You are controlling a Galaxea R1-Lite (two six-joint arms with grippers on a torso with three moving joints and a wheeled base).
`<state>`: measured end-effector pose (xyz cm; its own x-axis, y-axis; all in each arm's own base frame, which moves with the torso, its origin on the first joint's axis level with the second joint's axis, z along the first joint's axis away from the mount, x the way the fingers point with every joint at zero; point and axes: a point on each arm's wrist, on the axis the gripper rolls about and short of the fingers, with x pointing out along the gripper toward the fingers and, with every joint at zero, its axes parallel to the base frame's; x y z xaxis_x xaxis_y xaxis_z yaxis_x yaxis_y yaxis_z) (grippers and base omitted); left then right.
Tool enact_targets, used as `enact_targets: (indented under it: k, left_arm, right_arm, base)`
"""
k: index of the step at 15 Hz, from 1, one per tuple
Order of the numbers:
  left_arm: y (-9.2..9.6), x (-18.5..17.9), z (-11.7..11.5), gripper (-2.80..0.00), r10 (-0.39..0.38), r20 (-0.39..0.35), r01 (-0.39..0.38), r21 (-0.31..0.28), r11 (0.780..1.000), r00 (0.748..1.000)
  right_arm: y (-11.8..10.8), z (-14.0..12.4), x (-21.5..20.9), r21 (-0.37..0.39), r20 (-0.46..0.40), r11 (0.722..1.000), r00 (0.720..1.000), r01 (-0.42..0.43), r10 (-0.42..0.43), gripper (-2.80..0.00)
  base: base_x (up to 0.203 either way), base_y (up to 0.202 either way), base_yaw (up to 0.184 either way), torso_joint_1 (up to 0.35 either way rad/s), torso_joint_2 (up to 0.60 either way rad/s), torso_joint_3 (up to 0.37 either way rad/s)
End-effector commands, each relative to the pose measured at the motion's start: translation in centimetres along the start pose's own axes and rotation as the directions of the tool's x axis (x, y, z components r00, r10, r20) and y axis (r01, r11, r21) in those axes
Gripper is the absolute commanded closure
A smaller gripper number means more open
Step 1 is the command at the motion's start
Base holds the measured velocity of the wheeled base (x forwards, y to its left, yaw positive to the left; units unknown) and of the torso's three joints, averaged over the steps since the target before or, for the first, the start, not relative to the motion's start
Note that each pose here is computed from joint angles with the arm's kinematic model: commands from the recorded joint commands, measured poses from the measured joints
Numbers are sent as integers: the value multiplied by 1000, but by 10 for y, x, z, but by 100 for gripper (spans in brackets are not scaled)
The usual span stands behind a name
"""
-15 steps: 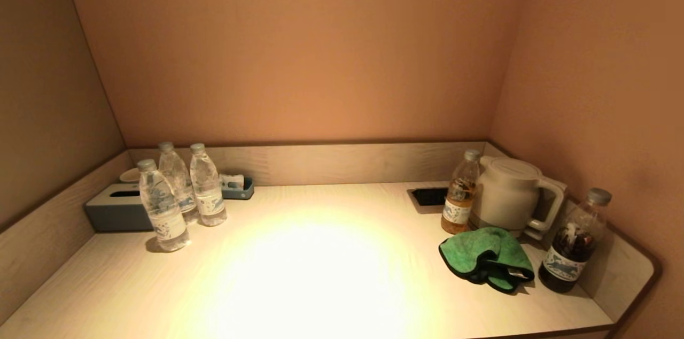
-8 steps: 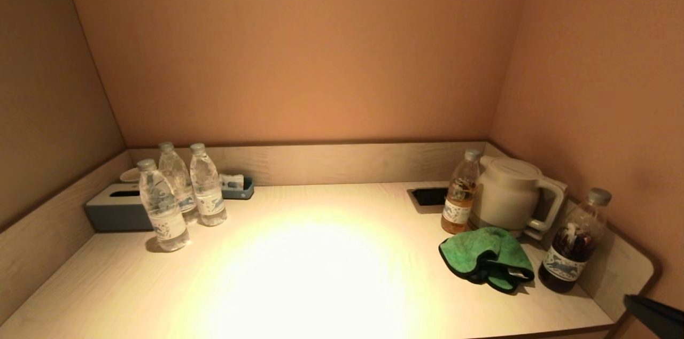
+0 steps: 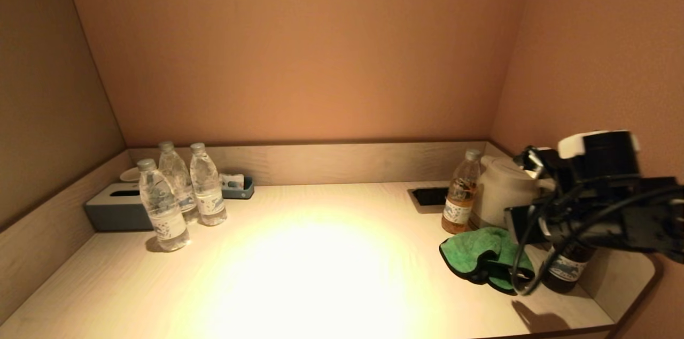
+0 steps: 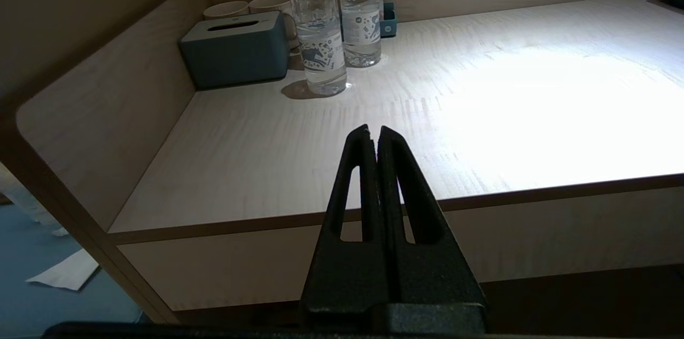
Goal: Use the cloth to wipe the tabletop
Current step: Pick up the tablecloth
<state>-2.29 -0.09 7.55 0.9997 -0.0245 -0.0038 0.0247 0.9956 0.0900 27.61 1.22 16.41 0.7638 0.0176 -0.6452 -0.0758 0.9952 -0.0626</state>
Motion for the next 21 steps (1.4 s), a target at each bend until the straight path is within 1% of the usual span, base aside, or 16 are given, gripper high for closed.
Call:
enact_targets:
  k: [1, 3, 5, 6, 7, 8, 11, 13, 14, 16, 19, 20, 21]
  left_arm:
    - [0, 0, 0, 0, 0, -1, 0, 0, 1000, 1000]
    - [0, 0, 0, 0, 0, -2, 0, 0, 1000, 1000]
    - [0, 0, 0, 0, 0, -1, 0, 0, 1000, 1000]
    - [0, 0, 0, 0, -2, -1, 2, 0, 1000, 1000]
    - [0, 0, 0, 0, 0, -1, 0, 0, 1000, 1000]
    - [0, 0, 0, 0, -2, -2, 2, 0, 1000, 1000]
    - [0, 0, 0, 0, 0, -2, 0, 0, 1000, 1000]
    - [0, 0, 0, 0, 0, -2, 0, 0, 1000, 1000]
    - [0, 0, 0, 0, 0, -2, 0, 0, 1000, 1000]
    - [0, 0, 0, 0, 0, -1, 0, 0, 1000, 1000]
    - [0, 0, 0, 0, 0, -1, 0, 0, 1000, 1000]
    - [0, 0, 0, 0, -2, -1, 2, 0, 1000, 1000]
    - [0, 0, 0, 0, -2, -1, 2, 0, 1000, 1000]
  right_arm:
    - [5, -5, 89, 1, -162, 991, 978, 133, -131, 0]
    - [11, 9, 123, 16, -155, 982, 971, 186, -181, 0]
    - [13, 7, 154, 40, -202, 976, 959, 212, -200, 0]
    - [12, 5, 160, 59, -219, 973, 954, 222, -205, 0]
    - [5, 2, 161, 72, -231, 970, 950, 232, -210, 0]
    - [1, 1, 161, 82, -238, 968, 948, 238, -213, 0]
    - [-2, 0, 158, 95, -240, 968, 949, 231, -203, 0]
    - [-4, 8, 135, 137, -212, 976, 967, 171, -140, 0]
    - [-4, 7, 129, 153, -221, 978, 969, 144, -108, 0]
    - [-4, 10, 121, 173, -223, 977, 971, 125, -84, 0]
    - [-4, 12, 114, 179, -216, 977, 973, 117, -77, 0]
    - [-4, 11, 113, 179, -218, 977, 973, 114, -73, -280]
    - [-3, 8, 111, 181, -233, 978, 971, 100, -56, -280]
  base:
    - [0, 0, 0, 0, 0, 0]
    - [0, 0, 0, 0, 0, 0]
    - [0, 0, 0, 0, 0, 0]
    - [0, 0, 0, 0, 0, 0]
    - [0, 0, 0, 0, 0, 0]
    - [0, 0, 0, 0, 0, 0]
    - [0, 0, 0, 0, 0, 0]
    - [0, 0, 0, 0, 0, 0]
    - [0, 0, 0, 0, 0, 0]
    - [0, 0, 0, 0, 0, 0]
    - [0, 0, 0, 0, 0, 0]
    - [0, 0, 0, 0, 0, 0]
    - [0, 0, 0, 0, 0, 0]
